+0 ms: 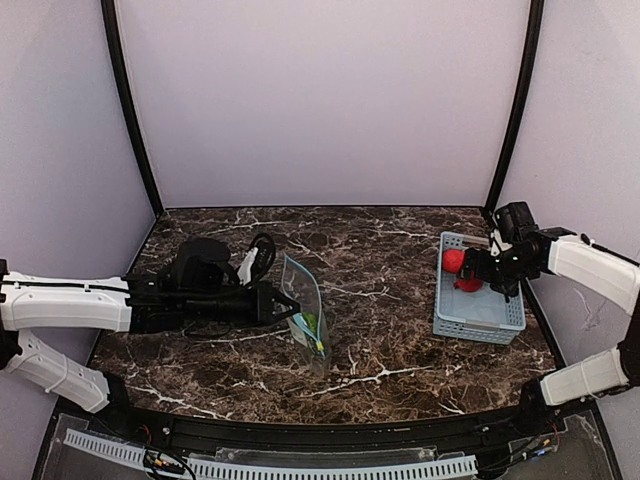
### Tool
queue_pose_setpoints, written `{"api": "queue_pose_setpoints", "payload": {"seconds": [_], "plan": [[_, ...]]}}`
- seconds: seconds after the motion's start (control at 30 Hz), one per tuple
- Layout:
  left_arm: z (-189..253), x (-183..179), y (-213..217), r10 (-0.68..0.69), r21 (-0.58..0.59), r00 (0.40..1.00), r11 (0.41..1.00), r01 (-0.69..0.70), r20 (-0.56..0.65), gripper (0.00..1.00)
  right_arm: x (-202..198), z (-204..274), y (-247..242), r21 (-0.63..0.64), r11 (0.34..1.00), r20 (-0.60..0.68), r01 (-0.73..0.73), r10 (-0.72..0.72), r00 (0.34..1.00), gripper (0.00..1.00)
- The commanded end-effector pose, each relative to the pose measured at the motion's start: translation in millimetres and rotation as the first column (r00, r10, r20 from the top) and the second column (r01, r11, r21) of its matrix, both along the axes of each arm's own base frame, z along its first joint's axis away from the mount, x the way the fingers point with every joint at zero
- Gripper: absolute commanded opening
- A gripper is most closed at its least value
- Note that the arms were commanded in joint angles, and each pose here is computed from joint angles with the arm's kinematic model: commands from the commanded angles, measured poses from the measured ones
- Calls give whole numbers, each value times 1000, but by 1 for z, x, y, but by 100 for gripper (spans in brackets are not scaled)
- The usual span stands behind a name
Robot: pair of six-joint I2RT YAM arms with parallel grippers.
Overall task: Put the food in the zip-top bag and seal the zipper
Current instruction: Pick up the fake fruit from the bin.
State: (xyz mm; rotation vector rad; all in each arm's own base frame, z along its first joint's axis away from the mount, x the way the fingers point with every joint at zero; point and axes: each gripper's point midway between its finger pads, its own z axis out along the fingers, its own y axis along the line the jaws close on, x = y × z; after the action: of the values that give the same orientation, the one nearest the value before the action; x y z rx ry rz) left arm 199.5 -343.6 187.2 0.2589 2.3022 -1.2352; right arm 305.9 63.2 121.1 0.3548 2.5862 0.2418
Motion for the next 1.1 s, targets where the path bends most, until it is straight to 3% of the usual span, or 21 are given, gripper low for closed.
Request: {"api": "queue_pose_setpoints", "payload": {"seconds": [0.0, 0.33, 0.9, 1.07], "plan": [[3, 0, 7, 17, -21, 1000, 1000, -17, 3, 1, 26, -6, -5, 55, 998, 58, -13, 10, 998, 99], [-6, -5, 10, 13, -14, 1000, 1000, -13, -14, 1, 53, -33, -35, 28, 999, 42, 46, -47, 998, 98], [-18, -5, 28, 66, -3, 997, 998, -67, -40, 1, 81, -60, -28, 62, 998, 24, 15, -17, 1000, 87], [-17, -4, 30, 68, -3, 997, 998, -68, -37, 1, 85, -62, -30, 47, 999, 32, 15, -17, 999, 79]]}}
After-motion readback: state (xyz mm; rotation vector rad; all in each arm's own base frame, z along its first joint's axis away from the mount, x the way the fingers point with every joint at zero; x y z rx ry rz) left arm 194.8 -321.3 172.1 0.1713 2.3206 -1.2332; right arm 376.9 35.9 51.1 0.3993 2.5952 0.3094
